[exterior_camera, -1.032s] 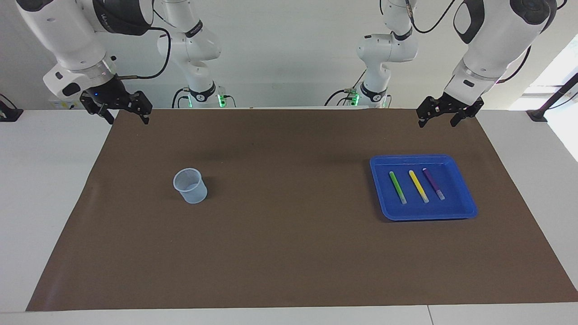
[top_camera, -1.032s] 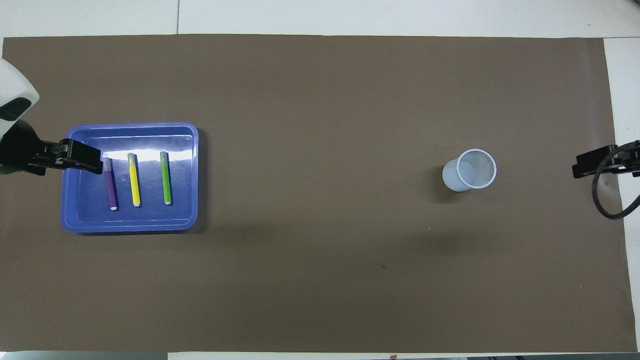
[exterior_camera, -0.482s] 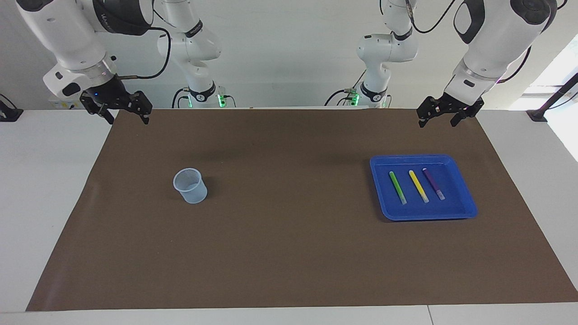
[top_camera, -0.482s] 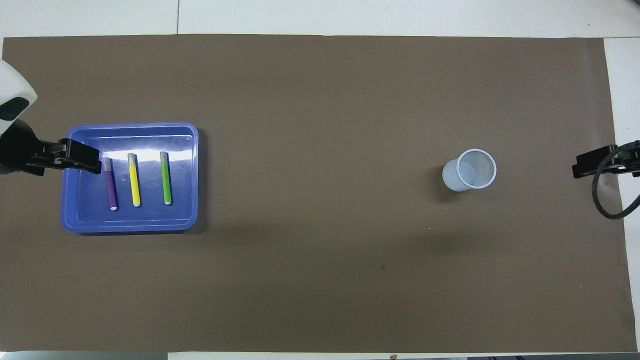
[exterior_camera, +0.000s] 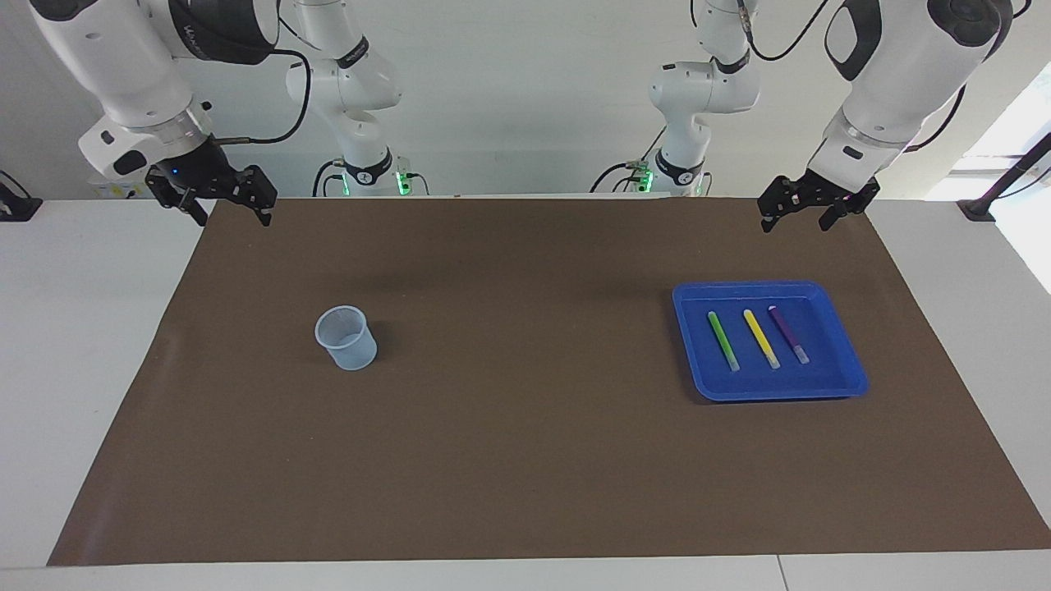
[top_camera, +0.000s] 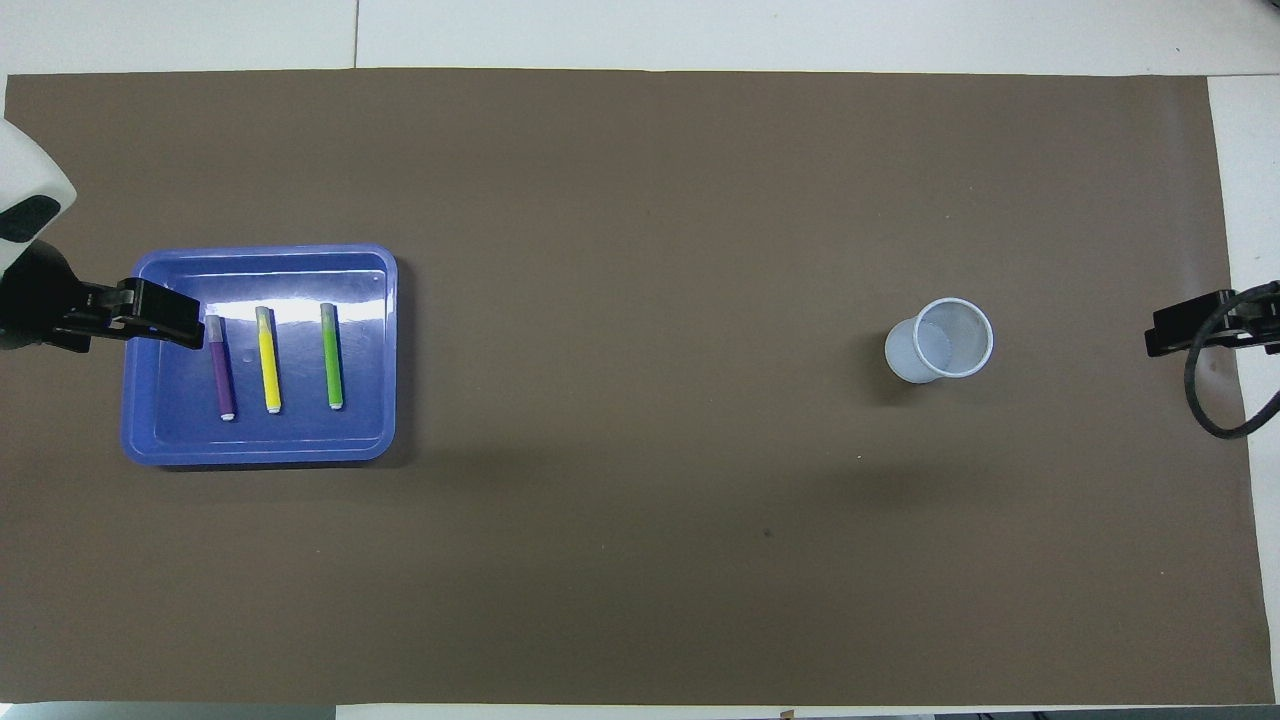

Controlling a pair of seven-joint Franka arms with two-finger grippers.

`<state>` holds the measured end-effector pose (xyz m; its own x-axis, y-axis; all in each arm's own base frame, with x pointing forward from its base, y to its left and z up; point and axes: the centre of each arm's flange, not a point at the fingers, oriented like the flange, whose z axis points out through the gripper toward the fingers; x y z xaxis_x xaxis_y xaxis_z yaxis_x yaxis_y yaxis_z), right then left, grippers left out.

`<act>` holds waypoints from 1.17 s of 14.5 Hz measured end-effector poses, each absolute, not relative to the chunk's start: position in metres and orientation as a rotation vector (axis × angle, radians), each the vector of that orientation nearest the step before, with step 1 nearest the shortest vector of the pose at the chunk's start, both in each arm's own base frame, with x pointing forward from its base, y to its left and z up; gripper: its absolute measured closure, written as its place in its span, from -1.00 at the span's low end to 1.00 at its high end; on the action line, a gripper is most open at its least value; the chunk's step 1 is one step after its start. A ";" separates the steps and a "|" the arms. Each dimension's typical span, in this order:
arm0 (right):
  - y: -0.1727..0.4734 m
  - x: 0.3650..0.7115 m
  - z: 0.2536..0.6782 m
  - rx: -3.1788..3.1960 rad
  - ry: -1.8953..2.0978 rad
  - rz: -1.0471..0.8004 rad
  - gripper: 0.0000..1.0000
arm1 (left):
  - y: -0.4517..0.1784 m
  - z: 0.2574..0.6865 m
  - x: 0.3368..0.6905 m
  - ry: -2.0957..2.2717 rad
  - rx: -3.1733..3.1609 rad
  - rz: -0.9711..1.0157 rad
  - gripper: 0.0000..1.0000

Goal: Transfer and insert pens with both arms

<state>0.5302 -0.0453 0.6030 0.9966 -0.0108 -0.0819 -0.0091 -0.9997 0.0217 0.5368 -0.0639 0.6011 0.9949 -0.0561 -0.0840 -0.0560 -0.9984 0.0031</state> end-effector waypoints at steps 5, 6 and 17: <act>-0.045 0.530 0.603 3.118 -0.016 -0.128 -1.00 | -0.065 0.601 0.537 -0.091 3.137 -0.134 -1.00; -0.045 0.530 0.603 3.118 -0.016 -0.128 -1.00 | -0.065 0.600 0.536 -0.091 3.137 -0.136 -1.00; -0.034 0.531 0.603 3.152 0.005 -0.126 -1.00 | 0.014 0.459 0.535 -0.015 3.129 -0.120 -1.00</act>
<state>0.5309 -0.0345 0.6028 0.9968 0.0034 -0.0798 0.0024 -0.9999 -0.0131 0.5354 0.0139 0.4588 0.9970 -0.0097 -0.0765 -0.0089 -0.9999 0.0109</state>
